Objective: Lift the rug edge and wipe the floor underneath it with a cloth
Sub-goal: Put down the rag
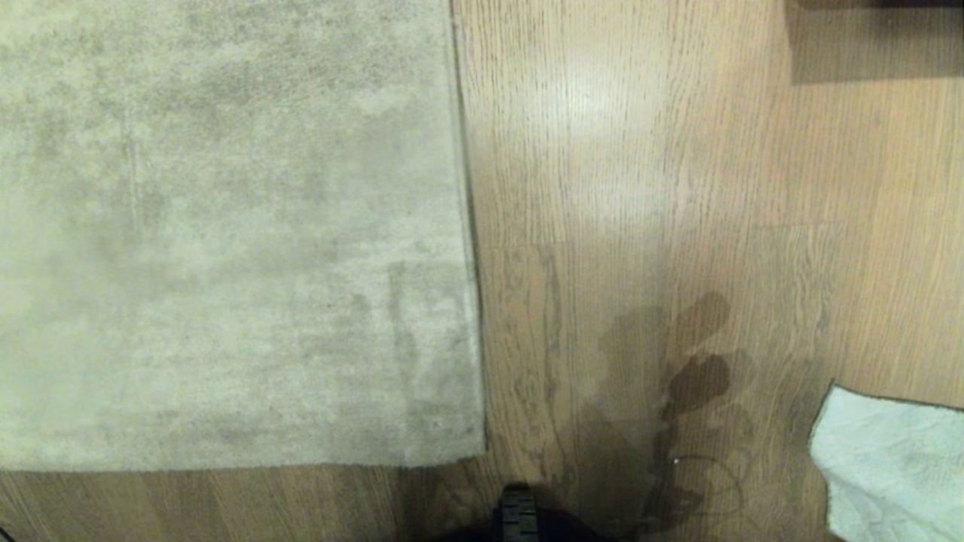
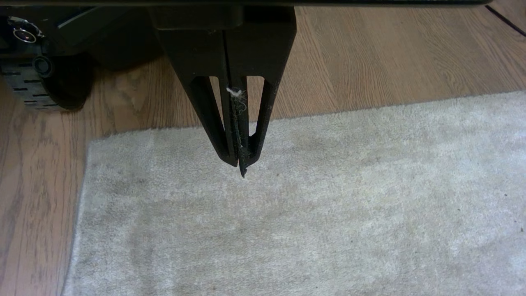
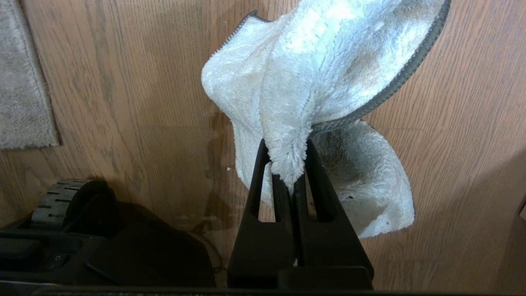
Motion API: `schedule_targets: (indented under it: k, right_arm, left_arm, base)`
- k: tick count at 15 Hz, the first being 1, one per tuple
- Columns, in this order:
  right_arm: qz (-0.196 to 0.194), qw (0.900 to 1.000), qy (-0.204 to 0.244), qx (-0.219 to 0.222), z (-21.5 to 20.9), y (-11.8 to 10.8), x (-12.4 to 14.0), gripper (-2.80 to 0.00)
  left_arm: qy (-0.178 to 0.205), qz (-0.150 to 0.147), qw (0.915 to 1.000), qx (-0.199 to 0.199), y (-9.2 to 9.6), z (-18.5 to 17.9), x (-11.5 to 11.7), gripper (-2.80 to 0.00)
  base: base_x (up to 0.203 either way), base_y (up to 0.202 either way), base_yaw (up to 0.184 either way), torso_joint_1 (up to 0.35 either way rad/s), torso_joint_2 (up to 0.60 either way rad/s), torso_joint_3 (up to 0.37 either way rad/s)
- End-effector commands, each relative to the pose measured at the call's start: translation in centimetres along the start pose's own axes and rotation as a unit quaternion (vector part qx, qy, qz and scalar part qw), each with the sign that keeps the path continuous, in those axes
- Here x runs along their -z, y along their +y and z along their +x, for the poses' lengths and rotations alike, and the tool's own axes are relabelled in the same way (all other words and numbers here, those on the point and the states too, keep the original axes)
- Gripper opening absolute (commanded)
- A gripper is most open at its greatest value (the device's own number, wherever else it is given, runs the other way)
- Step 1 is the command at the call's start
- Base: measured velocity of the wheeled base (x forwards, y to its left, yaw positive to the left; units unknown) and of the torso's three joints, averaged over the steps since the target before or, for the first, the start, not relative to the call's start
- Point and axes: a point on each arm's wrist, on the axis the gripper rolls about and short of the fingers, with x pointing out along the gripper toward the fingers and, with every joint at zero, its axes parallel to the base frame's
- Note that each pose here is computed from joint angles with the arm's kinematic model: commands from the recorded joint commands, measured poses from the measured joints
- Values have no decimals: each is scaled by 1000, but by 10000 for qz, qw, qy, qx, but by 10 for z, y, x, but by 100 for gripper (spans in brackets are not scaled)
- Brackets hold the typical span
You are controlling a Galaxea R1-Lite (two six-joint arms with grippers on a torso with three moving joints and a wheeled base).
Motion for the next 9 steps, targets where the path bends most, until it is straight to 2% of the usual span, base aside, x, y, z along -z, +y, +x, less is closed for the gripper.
schedule_targets:
  k: [1,5,9]
  right_arm:
    - [-4,10000,4,-4,0,0,0,-280]
    - [-4,10000,4,-3,0,0,0,-280]
    - [-4,10000,3,-5,0,0,0,-280]
  left_arm:
    - [8,1,10000,-1,0,0,0,-280]
    - [8,-6,10000,-1,0,0,0,-280]
    - [8,-6,10000,-3,0,0,0,-280]
  base:
    - [0,0,0,0,0,0]
    - [1,-15,3,1,0,2]
    - [1,-170,3,5,1,4]
